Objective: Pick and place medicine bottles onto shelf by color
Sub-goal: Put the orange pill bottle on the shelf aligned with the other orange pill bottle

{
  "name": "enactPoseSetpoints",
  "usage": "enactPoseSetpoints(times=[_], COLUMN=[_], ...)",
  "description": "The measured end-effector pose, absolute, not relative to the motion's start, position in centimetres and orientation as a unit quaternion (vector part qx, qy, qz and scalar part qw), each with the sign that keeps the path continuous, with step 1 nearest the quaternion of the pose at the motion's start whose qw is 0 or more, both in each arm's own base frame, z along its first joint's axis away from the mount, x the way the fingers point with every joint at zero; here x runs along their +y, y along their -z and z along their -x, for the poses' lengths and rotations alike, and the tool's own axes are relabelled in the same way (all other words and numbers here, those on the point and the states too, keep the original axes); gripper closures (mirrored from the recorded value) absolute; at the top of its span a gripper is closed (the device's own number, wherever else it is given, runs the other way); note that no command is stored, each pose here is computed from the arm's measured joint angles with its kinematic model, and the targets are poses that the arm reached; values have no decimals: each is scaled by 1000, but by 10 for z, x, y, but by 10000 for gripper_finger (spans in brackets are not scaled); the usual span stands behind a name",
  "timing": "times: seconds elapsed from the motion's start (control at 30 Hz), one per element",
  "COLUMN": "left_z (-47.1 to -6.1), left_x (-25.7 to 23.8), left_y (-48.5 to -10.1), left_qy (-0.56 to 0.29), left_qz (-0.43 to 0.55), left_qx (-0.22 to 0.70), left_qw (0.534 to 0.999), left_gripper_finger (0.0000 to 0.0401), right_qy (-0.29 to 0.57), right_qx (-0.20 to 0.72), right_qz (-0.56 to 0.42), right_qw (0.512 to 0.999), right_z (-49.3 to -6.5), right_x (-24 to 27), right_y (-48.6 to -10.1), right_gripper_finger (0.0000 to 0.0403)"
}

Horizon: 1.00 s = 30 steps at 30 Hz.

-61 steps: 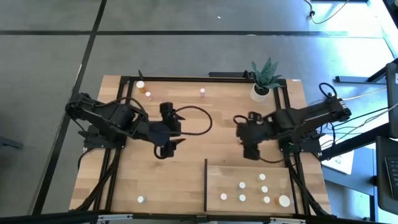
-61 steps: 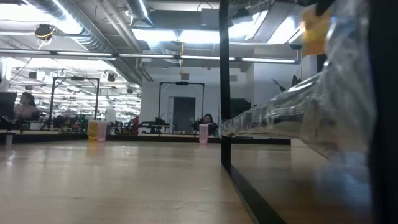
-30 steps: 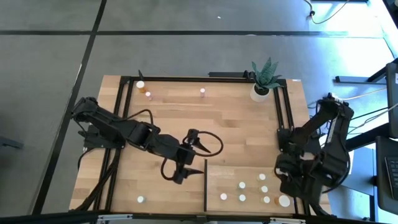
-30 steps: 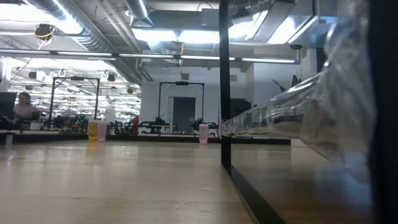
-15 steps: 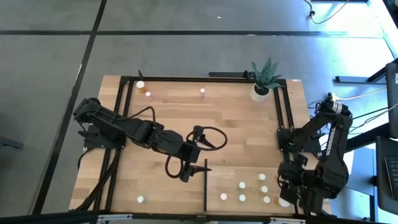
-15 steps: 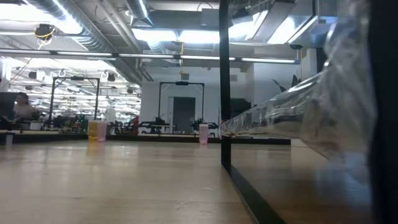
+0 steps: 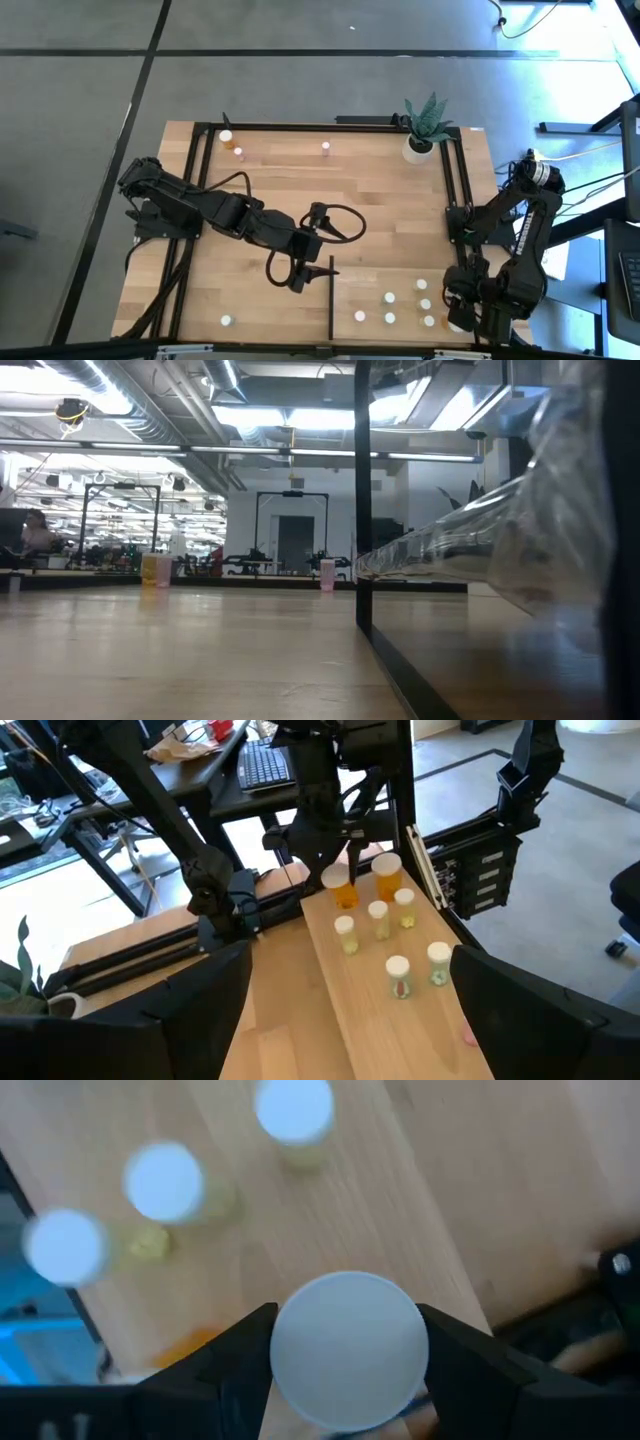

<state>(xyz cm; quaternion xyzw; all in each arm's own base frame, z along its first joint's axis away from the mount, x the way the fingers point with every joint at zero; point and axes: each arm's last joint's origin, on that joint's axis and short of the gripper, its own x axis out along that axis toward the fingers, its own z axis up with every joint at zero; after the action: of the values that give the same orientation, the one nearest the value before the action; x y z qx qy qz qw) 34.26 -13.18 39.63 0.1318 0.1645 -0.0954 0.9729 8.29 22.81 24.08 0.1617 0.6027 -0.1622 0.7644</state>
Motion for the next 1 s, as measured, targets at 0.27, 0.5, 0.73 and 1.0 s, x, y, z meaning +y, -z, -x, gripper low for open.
enactPoseSetpoints(times=[0.27, 0.5, 0.73, 1.0], left_z=[-343, -343, -343, -343], left_x=[-131, -131, -128, -127], left_y=[-396, -396, -395, -393], left_qy=[95, 94, 90, 91], left_qz=[-133, -134, -134, -136], left_qx=[167, 169, 174, 183], left_qw=[972, 972, 971, 969], left_gripper_finger=[66, 66, 66, 66], right_qy=[167, 151, 133, 51], right_qx=[620, 616, 597, 596], right_qz=[-158, -164, -117, -22], right_qw=[750, 756, 782, 801], right_z=[-81, -83, -84, -86], right_x=[227, 232, 230, 232], right_y=[-239, -245, -261, -262], right_gripper_finger=[177, 177, 177, 177])
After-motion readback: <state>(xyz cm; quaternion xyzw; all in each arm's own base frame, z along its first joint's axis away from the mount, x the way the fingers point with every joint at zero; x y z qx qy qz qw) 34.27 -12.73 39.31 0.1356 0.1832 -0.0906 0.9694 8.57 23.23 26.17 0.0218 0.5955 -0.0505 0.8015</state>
